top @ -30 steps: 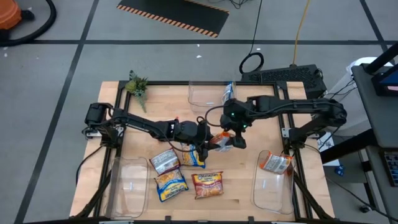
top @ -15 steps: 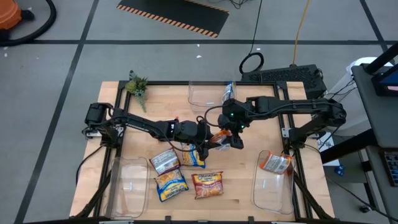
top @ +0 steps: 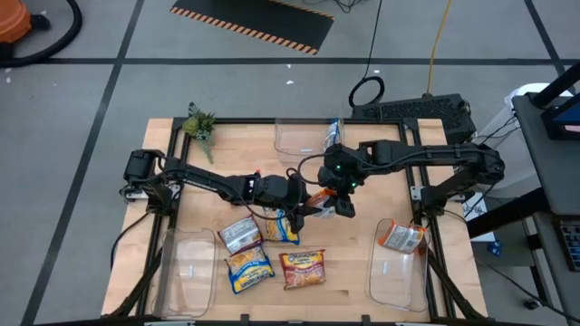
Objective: Sort Maruchan noodles
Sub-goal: Put the right orange noodle pack into the bottom right transparent bin
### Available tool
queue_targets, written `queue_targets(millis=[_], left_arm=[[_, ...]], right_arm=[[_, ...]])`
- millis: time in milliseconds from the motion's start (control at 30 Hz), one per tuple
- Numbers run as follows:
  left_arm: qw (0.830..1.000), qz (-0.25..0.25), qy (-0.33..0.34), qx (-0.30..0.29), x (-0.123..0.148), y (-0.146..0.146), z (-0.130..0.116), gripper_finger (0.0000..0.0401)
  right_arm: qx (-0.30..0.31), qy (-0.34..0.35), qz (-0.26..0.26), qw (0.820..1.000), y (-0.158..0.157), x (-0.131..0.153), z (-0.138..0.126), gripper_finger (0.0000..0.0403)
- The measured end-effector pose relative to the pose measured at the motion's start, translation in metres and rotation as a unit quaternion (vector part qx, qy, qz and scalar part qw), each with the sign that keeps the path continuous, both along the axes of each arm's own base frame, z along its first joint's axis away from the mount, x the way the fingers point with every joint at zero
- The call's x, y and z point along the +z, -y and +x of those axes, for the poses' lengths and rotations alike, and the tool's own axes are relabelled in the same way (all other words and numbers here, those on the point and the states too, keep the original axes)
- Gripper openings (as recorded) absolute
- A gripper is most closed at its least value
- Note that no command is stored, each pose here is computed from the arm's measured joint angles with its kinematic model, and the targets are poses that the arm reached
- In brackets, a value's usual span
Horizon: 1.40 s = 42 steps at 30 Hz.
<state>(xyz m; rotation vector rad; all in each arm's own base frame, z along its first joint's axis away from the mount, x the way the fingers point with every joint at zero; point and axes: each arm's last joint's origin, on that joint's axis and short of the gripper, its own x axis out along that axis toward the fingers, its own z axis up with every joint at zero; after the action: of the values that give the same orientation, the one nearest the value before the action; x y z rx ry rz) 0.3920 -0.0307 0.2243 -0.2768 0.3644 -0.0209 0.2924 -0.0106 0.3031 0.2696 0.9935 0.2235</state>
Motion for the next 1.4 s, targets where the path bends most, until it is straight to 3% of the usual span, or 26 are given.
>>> queue_targets(millis=[633,900,1000,1267,1400], left_arm=[[1.000,-0.003,0.001,0.001,0.000,0.000,0.000,0.0131],[1.000,-0.029,-0.001,0.010,0.000,0.000,0.000,0.0136],[0.997,-0.069,-0.002,0.020,0.001,0.000,0.000,0.0166],[0.992,-0.118,0.003,0.031,0.007,-0.001,-0.002,0.0316],[0.992,-0.114,0.015,0.042,0.024,-0.003,-0.010,0.0337]], right_arm=[[0.009,0.005,-0.008,1.000,0.000,0.000,0.000,0.0104],[0.015,0.007,-0.012,1.000,0.000,0.000,0.000,0.0102],[0.017,0.008,-0.014,1.000,0.000,0.000,0.000,0.0102],[0.017,-0.007,-0.017,1.000,0.000,0.003,-0.008,0.0101],[0.005,-0.039,-0.005,0.999,-0.001,0.004,-0.018,0.0101]])
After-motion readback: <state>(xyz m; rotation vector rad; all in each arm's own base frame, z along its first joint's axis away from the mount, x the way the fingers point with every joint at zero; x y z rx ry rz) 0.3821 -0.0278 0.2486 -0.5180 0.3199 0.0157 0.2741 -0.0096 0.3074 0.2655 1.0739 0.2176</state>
